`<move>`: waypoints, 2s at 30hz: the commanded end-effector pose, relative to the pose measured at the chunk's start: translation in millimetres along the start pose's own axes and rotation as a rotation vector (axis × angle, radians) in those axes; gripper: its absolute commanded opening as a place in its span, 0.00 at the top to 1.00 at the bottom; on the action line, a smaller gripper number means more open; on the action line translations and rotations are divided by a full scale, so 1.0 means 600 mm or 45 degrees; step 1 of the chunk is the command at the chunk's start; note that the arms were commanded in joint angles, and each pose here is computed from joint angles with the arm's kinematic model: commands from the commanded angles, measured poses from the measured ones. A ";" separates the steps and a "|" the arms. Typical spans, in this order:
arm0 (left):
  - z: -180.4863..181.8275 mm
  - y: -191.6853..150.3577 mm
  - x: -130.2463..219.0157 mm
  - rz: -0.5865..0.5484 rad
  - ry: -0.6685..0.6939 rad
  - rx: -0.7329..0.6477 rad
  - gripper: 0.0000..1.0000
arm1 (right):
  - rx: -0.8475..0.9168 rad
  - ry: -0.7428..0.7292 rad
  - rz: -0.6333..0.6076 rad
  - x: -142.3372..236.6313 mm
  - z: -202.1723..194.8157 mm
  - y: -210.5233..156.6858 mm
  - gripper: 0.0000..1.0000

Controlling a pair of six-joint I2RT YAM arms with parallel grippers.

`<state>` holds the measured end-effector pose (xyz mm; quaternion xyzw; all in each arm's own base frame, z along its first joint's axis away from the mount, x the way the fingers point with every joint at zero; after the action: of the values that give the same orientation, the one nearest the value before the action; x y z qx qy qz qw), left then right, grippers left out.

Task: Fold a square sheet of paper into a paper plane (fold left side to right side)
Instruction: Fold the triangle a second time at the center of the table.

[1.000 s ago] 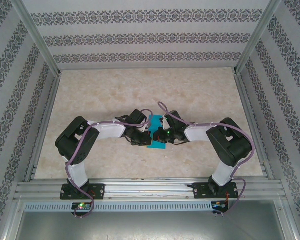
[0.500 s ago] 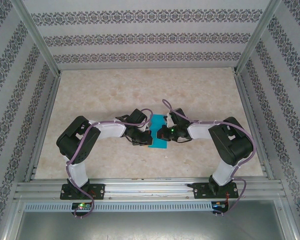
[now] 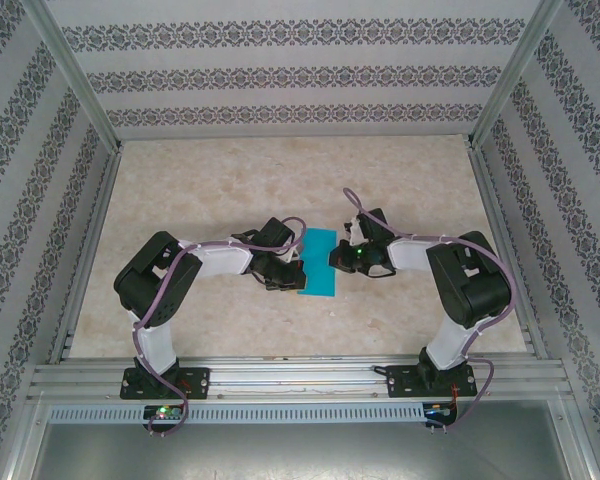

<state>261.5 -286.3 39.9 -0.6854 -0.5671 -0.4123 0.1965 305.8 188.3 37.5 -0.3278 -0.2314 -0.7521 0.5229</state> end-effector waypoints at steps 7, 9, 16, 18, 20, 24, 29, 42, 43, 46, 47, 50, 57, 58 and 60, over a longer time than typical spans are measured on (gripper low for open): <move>0.066 -0.066 -0.023 0.183 0.171 0.149 1.00 | -0.024 -0.102 -0.136 0.036 -0.033 0.049 1.00; 0.064 -0.065 -0.022 0.175 0.162 0.146 1.00 | -0.008 -0.071 -0.151 0.050 -0.018 0.049 1.00; 0.057 -0.058 -0.020 0.154 0.141 0.140 1.00 | 0.029 0.082 -0.117 0.062 0.035 0.012 1.00; 0.057 -0.057 -0.020 0.152 0.137 0.140 1.00 | 0.039 0.126 -0.077 0.050 0.051 0.000 1.00; 0.056 -0.056 -0.021 0.150 0.137 0.141 1.00 | 0.041 0.146 -0.041 0.034 0.062 -0.008 1.00; 0.053 -0.053 -0.021 0.142 0.122 0.143 1.00 | 0.034 0.127 -0.006 0.003 0.062 -0.014 1.00; 0.041 -0.040 -0.019 0.125 0.084 0.136 1.00 | 0.006 0.061 0.017 -0.021 0.039 -0.013 1.00; -0.014 0.052 0.022 -0.073 0.005 0.027 1.00 | -0.078 -0.131 0.067 -0.035 -0.025 -0.035 1.00; -0.014 0.056 0.022 -0.082 -0.003 0.024 1.00 | -0.080 -0.136 0.067 -0.034 -0.026 -0.035 1.00; -0.016 0.068 0.017 -0.088 -0.030 0.017 1.00 | -0.081 -0.153 0.065 -0.034 -0.029 -0.035 1.00; -0.017 0.070 0.015 -0.084 -0.037 0.012 1.00 | -0.082 -0.157 0.065 -0.034 -0.030 -0.035 1.00; -0.019 0.074 0.007 -0.069 -0.060 0.001 1.00 | -0.087 -0.166 0.067 -0.035 -0.032 -0.034 1.00; -0.011 0.064 -0.014 -0.013 -0.084 -0.003 1.00 | -0.092 -0.188 0.070 -0.036 -0.038 -0.036 1.00; -0.007 0.061 -0.016 -0.005 -0.076 0.000 1.00 | -0.093 -0.196 0.069 -0.035 -0.040 -0.035 1.00; -0.003 0.056 -0.019 0.008 -0.067 0.001 1.00 | -0.093 -0.215 0.071 -0.035 -0.044 -0.035 1.00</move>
<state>289.4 -305.1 43.0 -0.6928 -0.5767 -0.3891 0.1898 300.6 210.7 36.4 -0.3361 -0.2206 -0.7435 0.5344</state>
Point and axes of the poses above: each hand's point on the last joint's axis, 136 mm out from that joint toward the fingers, its own x axis back along the fingers, its own z axis along the line the jaws close on, y = z × x, the point moved 3 cm from there along x, back along the fingers, and after that the axes turned 13 degrees about -x, right-handed, at the moved point
